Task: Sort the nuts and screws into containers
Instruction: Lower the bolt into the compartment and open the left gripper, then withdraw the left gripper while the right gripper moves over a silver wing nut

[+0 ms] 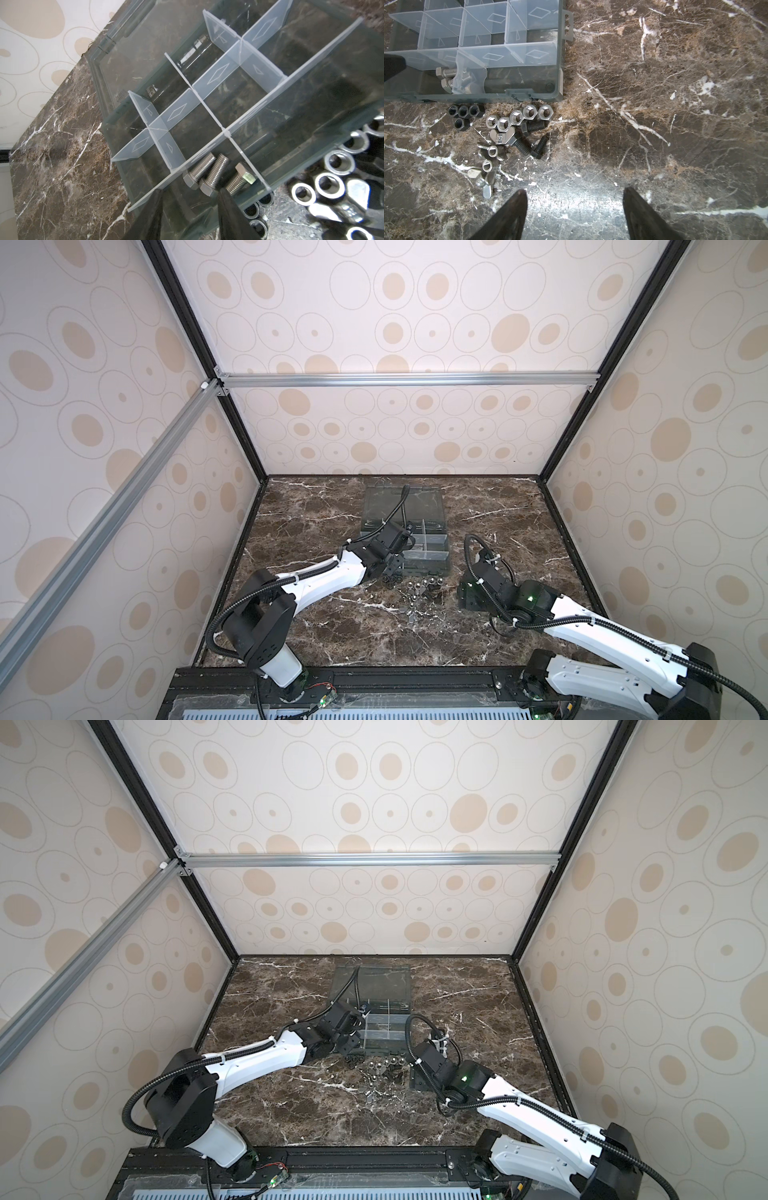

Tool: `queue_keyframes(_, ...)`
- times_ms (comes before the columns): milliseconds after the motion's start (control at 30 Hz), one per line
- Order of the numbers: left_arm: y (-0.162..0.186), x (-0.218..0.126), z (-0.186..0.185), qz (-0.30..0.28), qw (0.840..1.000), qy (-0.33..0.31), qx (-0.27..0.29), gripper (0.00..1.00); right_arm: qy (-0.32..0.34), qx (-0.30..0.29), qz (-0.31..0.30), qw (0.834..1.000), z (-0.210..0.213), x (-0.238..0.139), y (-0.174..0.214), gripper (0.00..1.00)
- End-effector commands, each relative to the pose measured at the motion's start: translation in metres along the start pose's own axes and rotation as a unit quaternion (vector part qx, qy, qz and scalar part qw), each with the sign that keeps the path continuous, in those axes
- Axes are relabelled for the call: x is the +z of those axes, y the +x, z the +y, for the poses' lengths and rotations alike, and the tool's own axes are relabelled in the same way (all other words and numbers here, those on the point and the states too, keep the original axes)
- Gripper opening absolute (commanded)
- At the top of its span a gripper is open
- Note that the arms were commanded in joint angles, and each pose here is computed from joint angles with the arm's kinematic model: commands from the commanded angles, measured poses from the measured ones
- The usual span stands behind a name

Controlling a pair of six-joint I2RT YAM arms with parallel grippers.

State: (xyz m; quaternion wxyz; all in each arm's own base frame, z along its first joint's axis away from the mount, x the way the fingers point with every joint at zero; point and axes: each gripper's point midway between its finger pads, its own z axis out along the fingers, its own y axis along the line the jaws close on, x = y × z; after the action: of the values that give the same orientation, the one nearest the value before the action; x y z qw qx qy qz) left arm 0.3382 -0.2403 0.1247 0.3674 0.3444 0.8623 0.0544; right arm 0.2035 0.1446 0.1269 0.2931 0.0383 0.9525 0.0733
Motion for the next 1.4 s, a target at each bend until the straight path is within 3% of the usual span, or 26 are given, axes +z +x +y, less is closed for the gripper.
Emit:
queue_keyframes(0,-0.006,-0.012,0.008,-0.024,0.999,-0.002,-0.040,0.44,0.011,0.003,0.001,1.000,-0.004,0.000,0.001,0.76)
queue_keyframes(433,-0.002,-0.051,0.026,-0.095,0.983,0.005,-0.155,0.45,0.007,-0.006,0.008,1.000,0.003,0.003,0.000,0.76)
queue_keyframes(867,0.031,-0.060,0.029,-0.093,0.967,0.004,-0.239,0.46,-0.015,-0.060,0.032,0.998,0.034,0.017,-0.006,0.77)
queue_keyframes(1367,0.044,-0.066,0.033,-0.112,0.955,-0.003,-0.275,0.47,-0.054,-0.078,0.095,0.991,0.070,0.041,0.013,0.73)
